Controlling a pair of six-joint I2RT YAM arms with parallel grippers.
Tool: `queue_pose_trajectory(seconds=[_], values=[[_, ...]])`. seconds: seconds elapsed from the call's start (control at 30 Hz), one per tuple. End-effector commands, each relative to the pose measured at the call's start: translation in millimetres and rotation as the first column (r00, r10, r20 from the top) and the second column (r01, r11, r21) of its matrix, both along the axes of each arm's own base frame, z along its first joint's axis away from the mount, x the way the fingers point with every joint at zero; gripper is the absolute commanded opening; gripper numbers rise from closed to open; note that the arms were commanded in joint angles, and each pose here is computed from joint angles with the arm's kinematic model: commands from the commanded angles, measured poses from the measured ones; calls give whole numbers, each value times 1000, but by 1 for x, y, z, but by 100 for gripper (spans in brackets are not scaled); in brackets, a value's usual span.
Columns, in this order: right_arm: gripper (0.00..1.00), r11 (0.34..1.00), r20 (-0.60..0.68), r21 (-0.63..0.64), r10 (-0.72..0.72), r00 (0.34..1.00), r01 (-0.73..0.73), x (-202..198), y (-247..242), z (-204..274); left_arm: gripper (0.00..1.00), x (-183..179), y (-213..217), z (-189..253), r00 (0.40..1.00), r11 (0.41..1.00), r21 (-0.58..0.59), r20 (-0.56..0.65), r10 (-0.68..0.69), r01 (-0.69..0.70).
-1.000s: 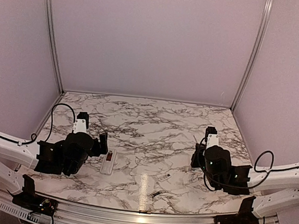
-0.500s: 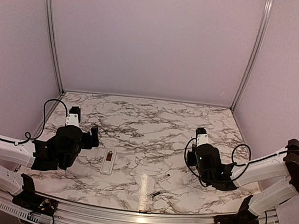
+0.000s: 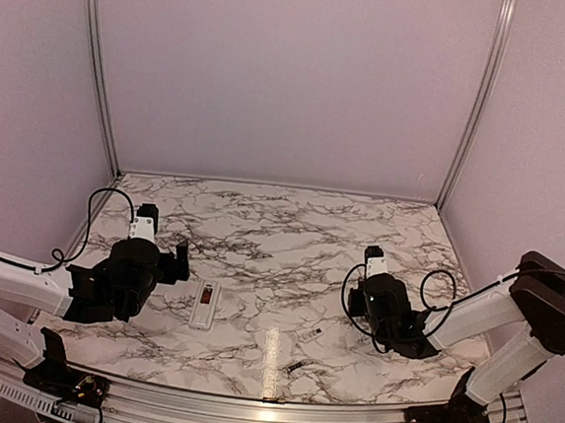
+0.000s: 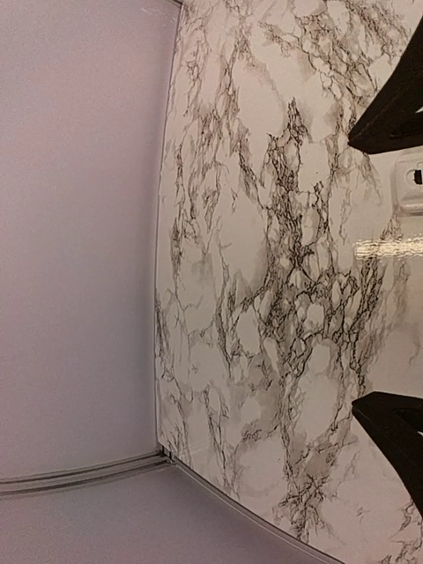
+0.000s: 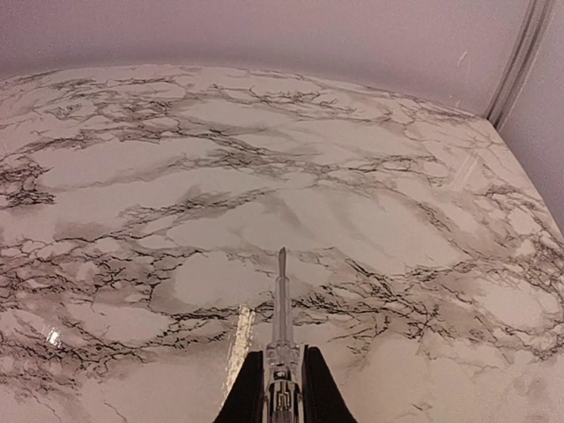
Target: Unload the batteries from the remote control
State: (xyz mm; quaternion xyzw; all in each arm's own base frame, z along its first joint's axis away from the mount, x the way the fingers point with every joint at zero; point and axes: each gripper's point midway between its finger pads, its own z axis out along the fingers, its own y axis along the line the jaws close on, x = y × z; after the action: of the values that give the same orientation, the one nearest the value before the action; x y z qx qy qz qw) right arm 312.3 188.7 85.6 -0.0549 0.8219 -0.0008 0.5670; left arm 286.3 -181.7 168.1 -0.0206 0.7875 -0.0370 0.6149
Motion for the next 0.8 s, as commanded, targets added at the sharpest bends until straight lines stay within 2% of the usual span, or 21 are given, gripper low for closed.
queue_pose_trajectory(seconds=[0.0,0.43,0.77], values=[[8,999,2,44,-12,1000,12,7,6,0,99,3,-1,-1,1000,1000,10,6,-1,1],[11,999,-50,34,-19,999,21,3,4,-20,99,3,-1,-1,1000,1000,13,7,-1,1],[22,999,-73,41,-10,997,13,2,6,-25,99,2,0,0,1000,1000,10,8,-1,1]])
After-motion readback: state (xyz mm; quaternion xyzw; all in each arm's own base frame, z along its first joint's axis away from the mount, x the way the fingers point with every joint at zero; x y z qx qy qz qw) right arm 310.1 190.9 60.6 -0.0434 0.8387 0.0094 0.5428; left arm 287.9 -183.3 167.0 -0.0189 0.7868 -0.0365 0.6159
